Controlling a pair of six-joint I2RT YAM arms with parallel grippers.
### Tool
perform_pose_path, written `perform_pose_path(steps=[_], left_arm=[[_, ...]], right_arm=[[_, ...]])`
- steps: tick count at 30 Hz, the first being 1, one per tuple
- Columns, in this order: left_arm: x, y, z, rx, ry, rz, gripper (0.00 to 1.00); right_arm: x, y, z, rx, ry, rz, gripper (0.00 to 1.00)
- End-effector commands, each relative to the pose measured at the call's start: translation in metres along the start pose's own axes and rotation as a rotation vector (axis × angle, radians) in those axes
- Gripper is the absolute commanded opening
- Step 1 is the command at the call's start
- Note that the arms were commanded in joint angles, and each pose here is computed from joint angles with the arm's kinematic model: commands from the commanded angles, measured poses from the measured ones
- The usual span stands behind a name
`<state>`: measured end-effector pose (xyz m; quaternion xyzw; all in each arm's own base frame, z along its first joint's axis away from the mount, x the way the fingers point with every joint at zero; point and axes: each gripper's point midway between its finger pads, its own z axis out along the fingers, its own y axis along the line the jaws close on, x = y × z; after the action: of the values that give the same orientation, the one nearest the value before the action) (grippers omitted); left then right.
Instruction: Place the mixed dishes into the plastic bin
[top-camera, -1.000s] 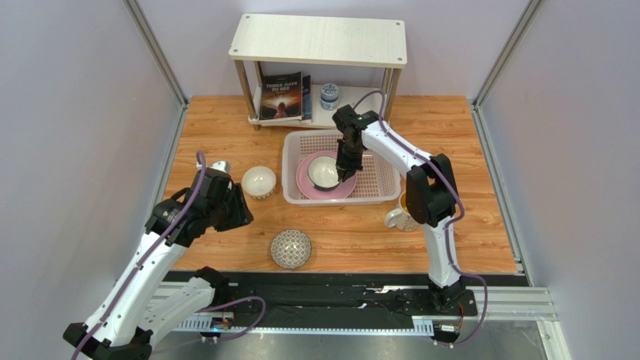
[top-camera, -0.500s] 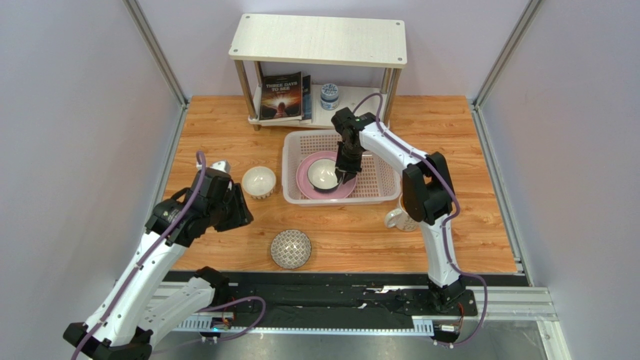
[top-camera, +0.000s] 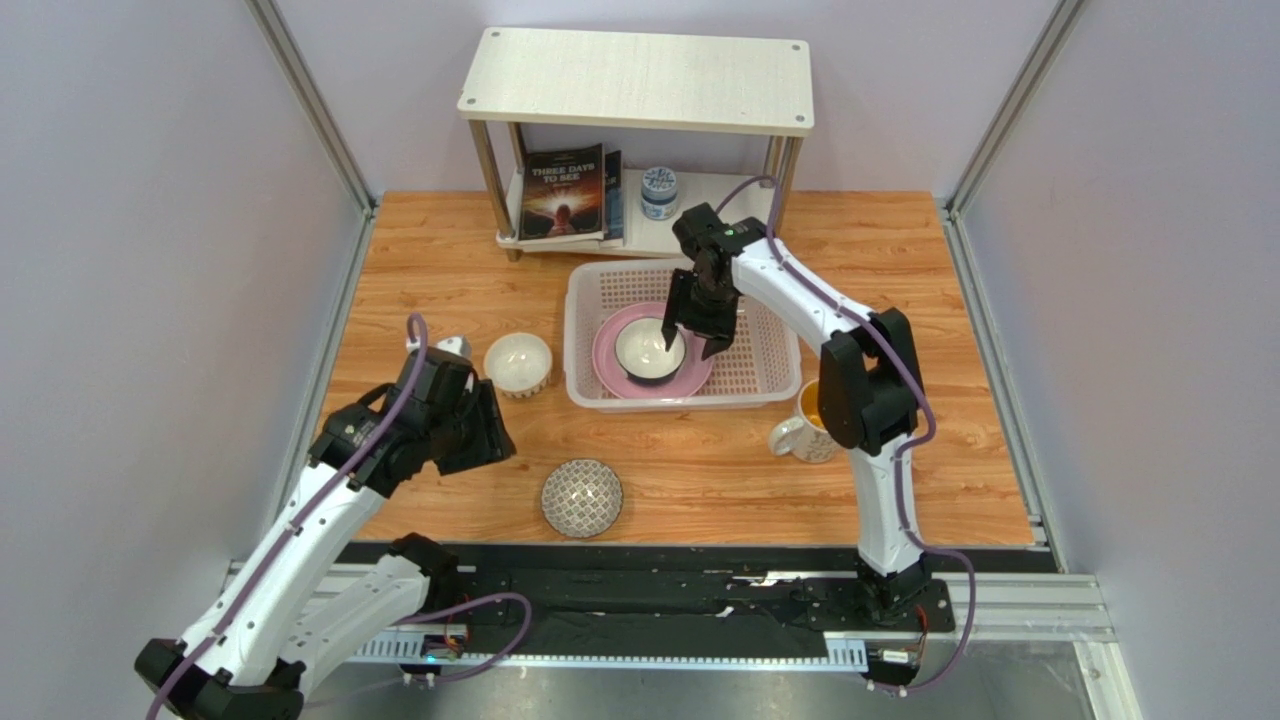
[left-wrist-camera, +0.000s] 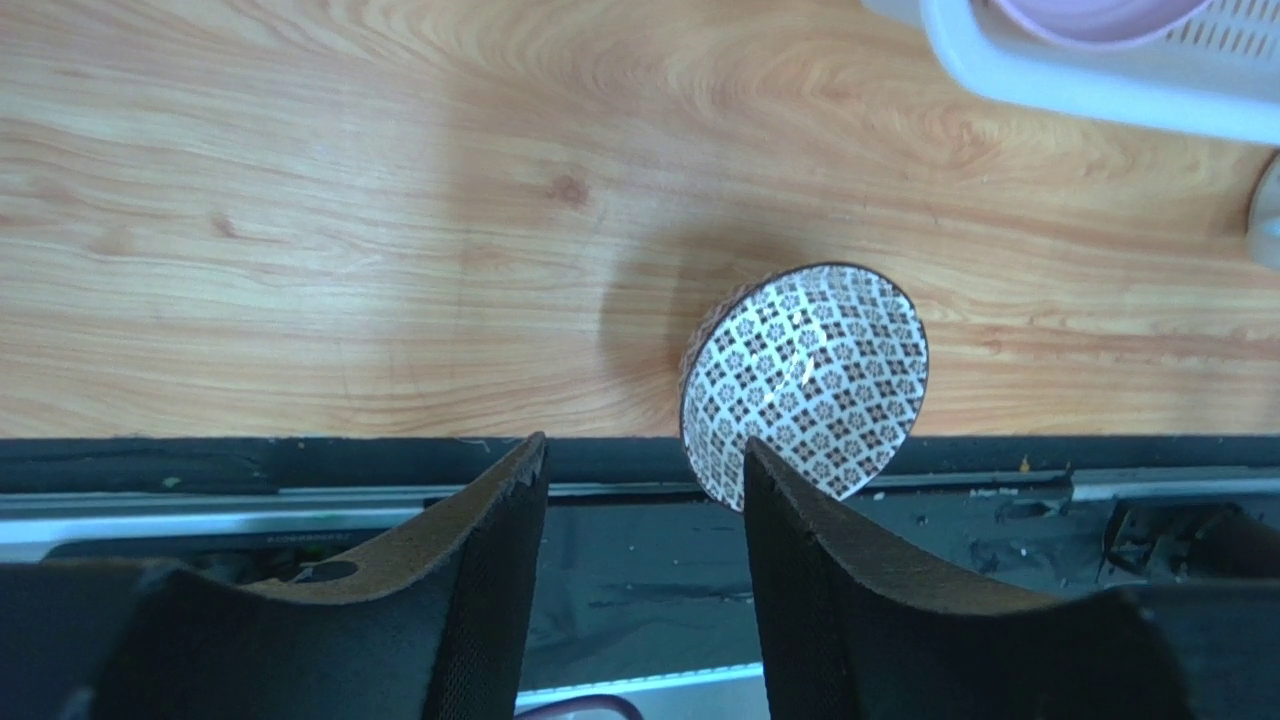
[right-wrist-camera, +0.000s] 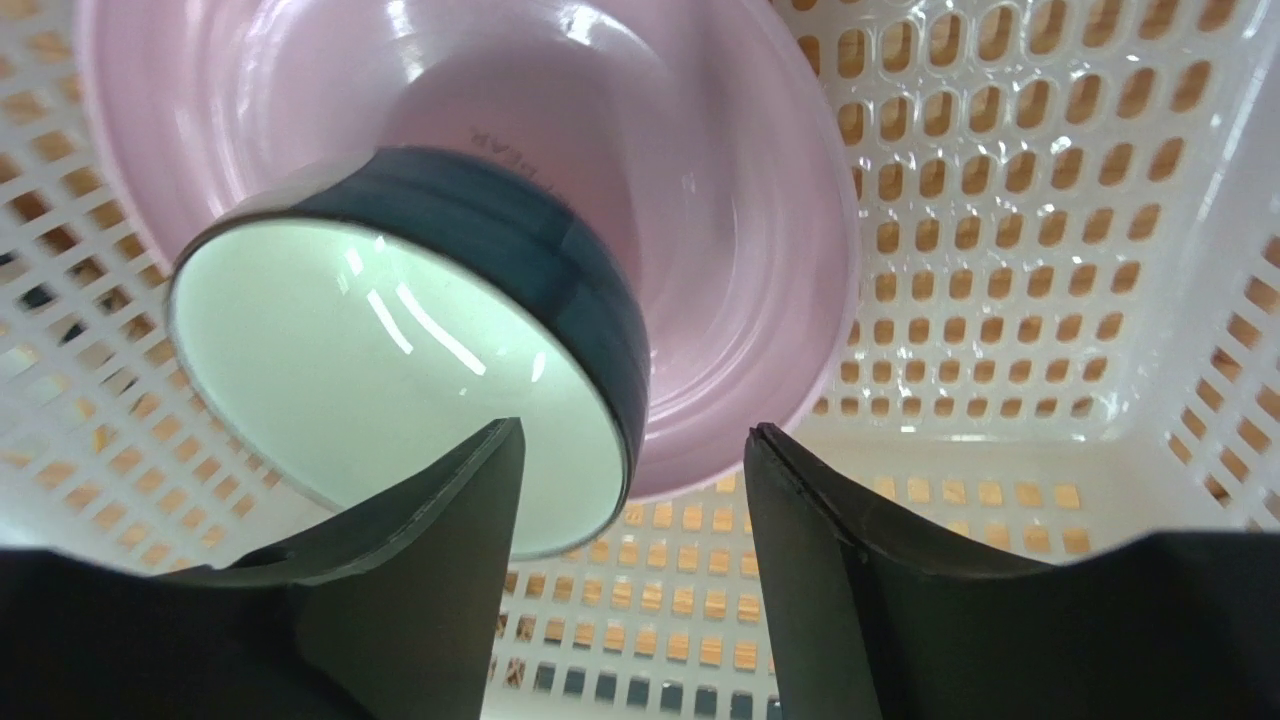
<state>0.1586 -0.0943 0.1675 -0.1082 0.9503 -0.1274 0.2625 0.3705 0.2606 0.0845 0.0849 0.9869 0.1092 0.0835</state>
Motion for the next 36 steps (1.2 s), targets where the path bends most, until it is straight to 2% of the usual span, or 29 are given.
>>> perform_pose_path(steps=[1,5,13,21,23,24,25,27,29,30,31,33,36], left_arm=[[0.017,-0.018,0.025,0.103,0.08,-0.025,0.57],[0.033,-0.028,0.047,0.144,0.164,-0.053,0.57],[0.035,-0.03,0.079,0.122,0.213,-0.02,0.57],[0.049,-0.037,0.096,0.125,0.305,0.006,0.51],[0.055,-0.037,0.099,0.129,0.315,0.002,0.42],[0.056,-0.037,0.099,0.131,0.317,-0.009,0.23],[0.057,-0.037,0.1,0.136,0.314,-0.012,0.14],[0.059,-0.037,0.1,0.141,0.314,-0.029,0.08],[0.062,-0.039,0.1,0.162,0.314,-0.039,0.0],[0.062,-0.039,0.1,0.162,0.313,-0.053,0.0],[0.063,-0.039,0.1,0.165,0.312,-0.054,0.0],[0.063,-0.039,0.1,0.165,0.312,-0.051,0.0],[0.063,-0.038,0.097,0.166,0.312,-0.042,0.13]], right_arm=[[-0.021,0.03,-0.084,-0.177,-0.181,-0.004,0.63],[-0.016,0.036,-0.123,-0.233,-0.213,-0.009,0.64],[0.032,0.036,-0.188,-0.378,-0.287,-0.013,0.64],[0.103,0.027,-0.208,-0.432,-0.245,-0.107,0.65],[0.124,0.027,-0.205,-0.437,-0.216,-0.146,0.66],[0.147,0.029,-0.196,-0.438,-0.174,-0.186,0.66],[0.159,0.031,-0.192,-0.444,-0.156,-0.206,0.66],[0.189,0.04,-0.181,-0.479,-0.114,-0.253,0.66],[0.215,0.032,-0.148,-0.444,-0.04,-0.22,0.66],[0.225,0.042,-0.144,-0.488,-0.035,-0.234,0.66],[0.236,0.034,-0.125,-0.46,-0.001,-0.201,0.66],[0.248,0.039,-0.116,-0.474,0.008,-0.204,0.66],[0.255,0.041,-0.107,-0.453,0.006,-0.213,0.66]])
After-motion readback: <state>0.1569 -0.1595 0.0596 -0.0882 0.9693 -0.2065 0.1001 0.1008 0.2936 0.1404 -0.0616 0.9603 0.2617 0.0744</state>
